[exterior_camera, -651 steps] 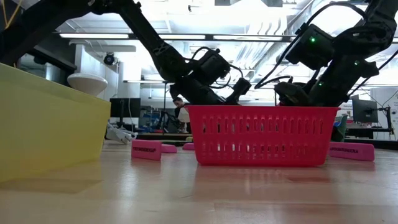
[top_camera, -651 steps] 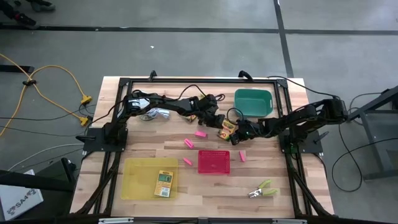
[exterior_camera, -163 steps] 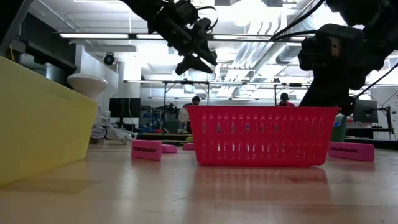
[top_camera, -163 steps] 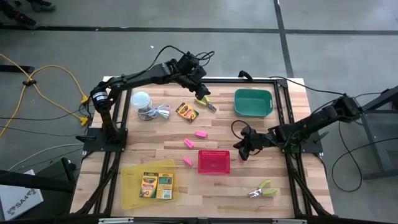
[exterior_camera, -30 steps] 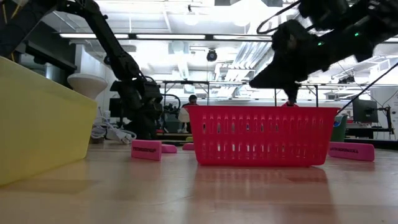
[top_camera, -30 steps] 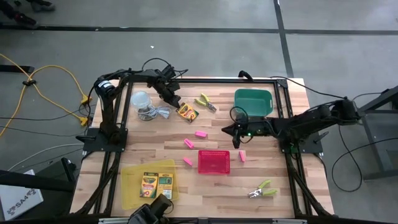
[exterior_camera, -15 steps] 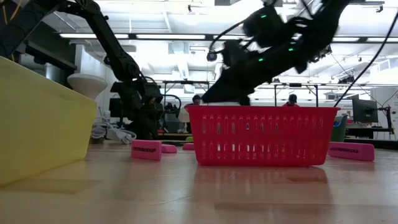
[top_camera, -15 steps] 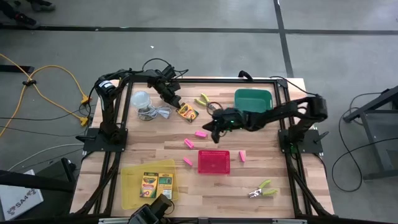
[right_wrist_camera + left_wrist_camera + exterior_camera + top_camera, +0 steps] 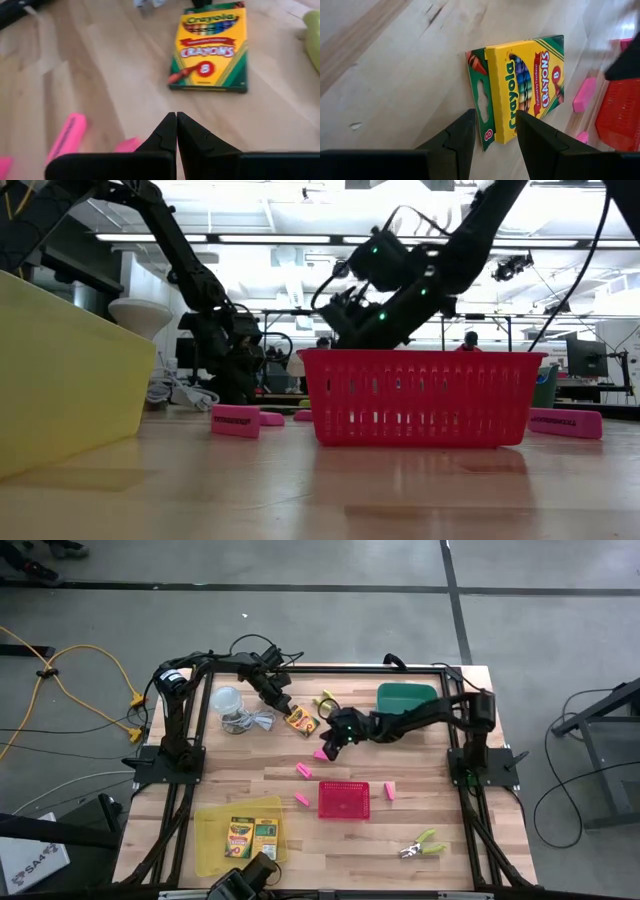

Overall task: Pick & Place School Supplies
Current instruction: Put the yellow crayon box into the yellow bin

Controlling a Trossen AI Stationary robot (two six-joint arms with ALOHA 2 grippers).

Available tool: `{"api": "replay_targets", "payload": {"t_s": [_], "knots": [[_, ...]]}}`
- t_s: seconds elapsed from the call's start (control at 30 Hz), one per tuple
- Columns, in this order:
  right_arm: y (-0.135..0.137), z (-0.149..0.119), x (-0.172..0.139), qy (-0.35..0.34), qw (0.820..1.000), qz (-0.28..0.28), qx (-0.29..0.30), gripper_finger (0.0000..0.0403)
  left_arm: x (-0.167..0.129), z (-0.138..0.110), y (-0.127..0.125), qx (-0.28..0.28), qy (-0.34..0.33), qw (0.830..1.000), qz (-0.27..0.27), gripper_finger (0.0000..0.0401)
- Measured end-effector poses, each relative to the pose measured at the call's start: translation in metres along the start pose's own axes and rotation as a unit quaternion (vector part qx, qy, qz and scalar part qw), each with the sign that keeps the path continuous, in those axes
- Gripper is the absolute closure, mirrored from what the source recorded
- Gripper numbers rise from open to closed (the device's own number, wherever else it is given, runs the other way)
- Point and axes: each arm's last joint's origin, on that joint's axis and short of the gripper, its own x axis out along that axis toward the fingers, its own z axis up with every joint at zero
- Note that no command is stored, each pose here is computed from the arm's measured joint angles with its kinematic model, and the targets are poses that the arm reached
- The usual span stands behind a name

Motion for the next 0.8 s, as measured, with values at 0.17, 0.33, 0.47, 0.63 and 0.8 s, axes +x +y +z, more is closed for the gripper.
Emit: {"api": "replay_targets", "payload": {"t_s": [0.17, 0.33, 0.47, 0.63, 0.8], "knots": [[-0.009, -0.001, 0.010, 0.006, 1.000, -0.012, 0.007, 0.0401, 0.001, 0.000, -0.002, 0.004, 0.001, 1.000, -0.002, 0.0263], [-0.015, 0.002, 0.010, 0.003, 1.000, -0.019, 0.012, 0.0401, 0.004, 0.000, -0.005, 0.010, 0.003, 1.000, -0.005, 0.0263], [-0.017, 0.001, 0.010, 0.009, 1.000, -0.024, 0.014, 0.0401, 0.006, 0.001, -0.007, 0.011, 0.004, 1.000, -0.008, 0.0263], [-0.018, -0.006, 0.010, 0.033, 0.998, -0.058, 0.011, 0.0401, 0.009, 0.002, -0.011, 0.013, 0.002, 1.000, -0.009, 0.0263], [-0.015, -0.007, 0.010, 0.034, 0.998, -0.057, 0.008, 0.0401, 0.012, 0.003, -0.015, 0.013, 0.000, 1.000, -0.009, 0.0263]]}}
